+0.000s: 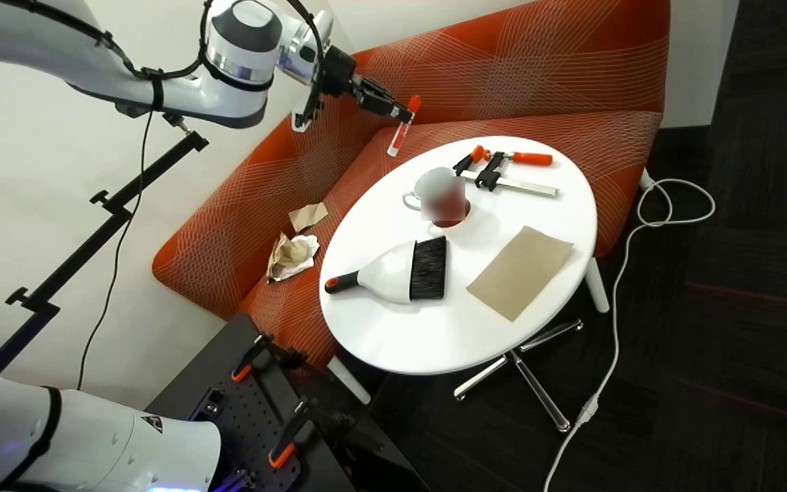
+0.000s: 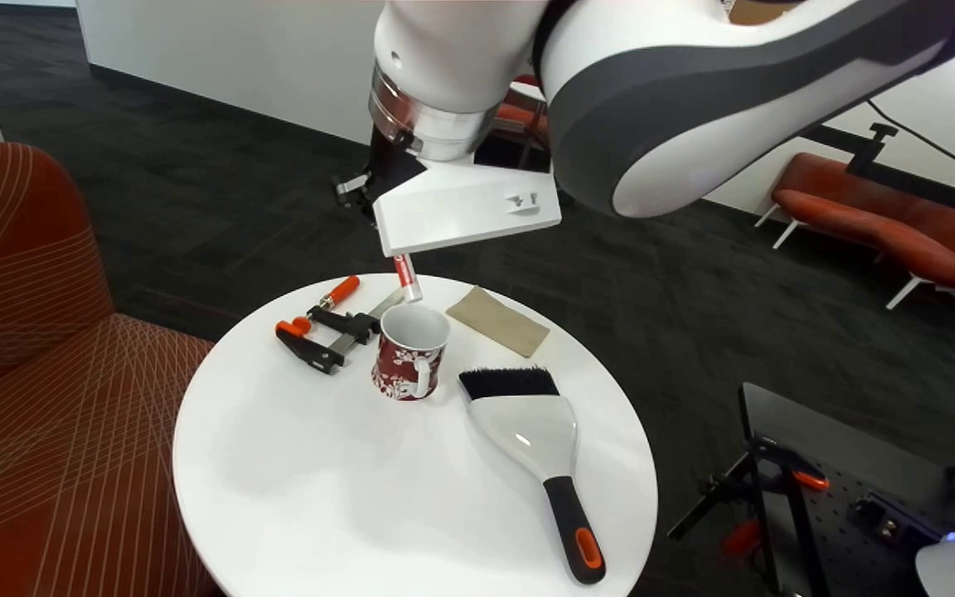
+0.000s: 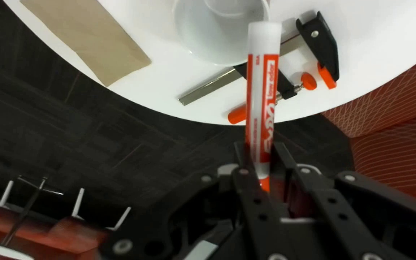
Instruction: Pick up the pen from the table and put it in the mug cup.
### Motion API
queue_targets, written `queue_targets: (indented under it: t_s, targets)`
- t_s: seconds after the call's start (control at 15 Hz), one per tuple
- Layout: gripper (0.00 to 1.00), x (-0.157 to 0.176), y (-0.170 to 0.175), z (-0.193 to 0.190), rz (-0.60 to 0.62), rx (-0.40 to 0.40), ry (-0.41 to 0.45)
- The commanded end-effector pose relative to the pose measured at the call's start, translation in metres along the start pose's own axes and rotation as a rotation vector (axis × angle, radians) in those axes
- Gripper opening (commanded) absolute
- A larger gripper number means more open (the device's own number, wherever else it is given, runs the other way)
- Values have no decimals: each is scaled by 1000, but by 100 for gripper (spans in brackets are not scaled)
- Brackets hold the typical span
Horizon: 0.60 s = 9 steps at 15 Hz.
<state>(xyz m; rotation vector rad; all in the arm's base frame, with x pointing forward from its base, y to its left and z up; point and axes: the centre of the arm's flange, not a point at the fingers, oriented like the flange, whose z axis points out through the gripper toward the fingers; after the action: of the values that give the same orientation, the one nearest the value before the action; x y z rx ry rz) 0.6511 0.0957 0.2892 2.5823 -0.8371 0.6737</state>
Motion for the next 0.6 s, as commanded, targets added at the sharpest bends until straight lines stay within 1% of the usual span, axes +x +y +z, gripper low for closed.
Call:
queue_targets:
  t_s: [0.0,0.33,0.53]
  targets:
    - [5,-1,-9,16,101,-52,88]
    - [6,-9,-13,38,212,-131,196]
    - [6,-15,-12,49,255,-188,219]
